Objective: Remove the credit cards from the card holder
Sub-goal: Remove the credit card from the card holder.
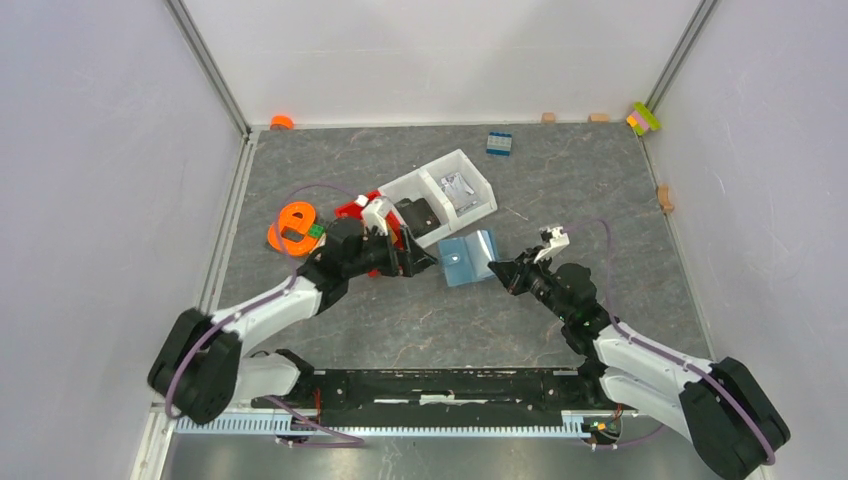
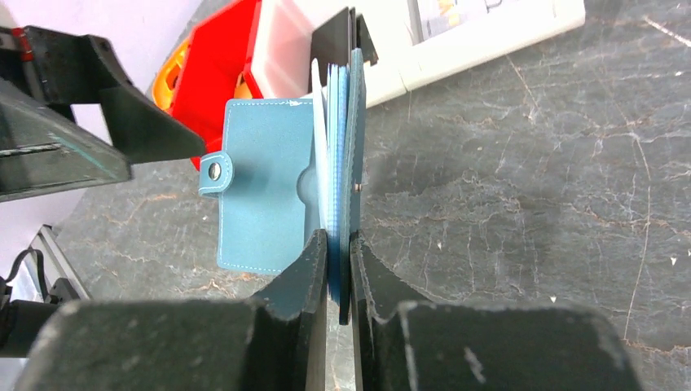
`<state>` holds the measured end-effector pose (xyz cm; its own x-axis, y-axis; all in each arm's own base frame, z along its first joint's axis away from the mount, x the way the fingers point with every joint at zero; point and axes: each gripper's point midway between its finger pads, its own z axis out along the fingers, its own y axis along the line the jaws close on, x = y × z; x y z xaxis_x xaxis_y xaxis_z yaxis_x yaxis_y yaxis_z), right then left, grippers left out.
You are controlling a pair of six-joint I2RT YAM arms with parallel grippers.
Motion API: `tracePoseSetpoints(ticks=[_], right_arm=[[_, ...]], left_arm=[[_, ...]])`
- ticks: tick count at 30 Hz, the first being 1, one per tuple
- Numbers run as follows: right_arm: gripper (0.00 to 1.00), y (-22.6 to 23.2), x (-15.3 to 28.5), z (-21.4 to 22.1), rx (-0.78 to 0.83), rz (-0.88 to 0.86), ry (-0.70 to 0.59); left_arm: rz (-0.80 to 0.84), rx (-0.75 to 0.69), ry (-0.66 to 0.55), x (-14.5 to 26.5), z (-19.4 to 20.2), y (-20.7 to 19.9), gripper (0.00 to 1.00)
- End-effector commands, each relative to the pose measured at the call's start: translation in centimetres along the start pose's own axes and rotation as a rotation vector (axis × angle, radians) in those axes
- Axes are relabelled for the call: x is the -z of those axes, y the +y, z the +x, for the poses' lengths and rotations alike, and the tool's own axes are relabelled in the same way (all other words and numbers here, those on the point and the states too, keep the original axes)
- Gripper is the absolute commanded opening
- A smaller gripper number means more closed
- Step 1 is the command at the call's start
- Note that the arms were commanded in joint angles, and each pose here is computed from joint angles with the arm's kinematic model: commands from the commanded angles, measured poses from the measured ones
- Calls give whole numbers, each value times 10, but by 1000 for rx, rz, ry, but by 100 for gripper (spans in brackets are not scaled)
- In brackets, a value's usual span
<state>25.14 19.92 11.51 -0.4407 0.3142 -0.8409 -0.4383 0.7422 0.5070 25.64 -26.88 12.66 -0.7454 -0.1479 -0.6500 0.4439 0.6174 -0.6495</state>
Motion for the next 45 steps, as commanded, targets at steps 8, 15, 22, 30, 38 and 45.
tracePoseSetpoints(ticks=[8, 15, 22, 30, 38, 45], right_arm=[[0, 17, 10, -40, 1, -68, -181], [0, 26, 17, -45, 13, -119, -222], [0, 31, 20, -49, 30, -144, -237], [0, 30, 25, -55, 34, -130, -269], [0, 37, 25, -54, 29, -171, -264], [1, 36, 24, -54, 19, -168, -265]], left_arm=[[158, -117, -474, 76, -57, -45, 100], [356, -117, -339, 53, -44, -73, 100], [352, -63, -319, 47, -43, -70, 100], [305, -28, -534, 85, -61, -64, 100], [209, -44, -564, 92, -58, -52, 100], [211, -76, -293, 39, -33, -59, 100]])
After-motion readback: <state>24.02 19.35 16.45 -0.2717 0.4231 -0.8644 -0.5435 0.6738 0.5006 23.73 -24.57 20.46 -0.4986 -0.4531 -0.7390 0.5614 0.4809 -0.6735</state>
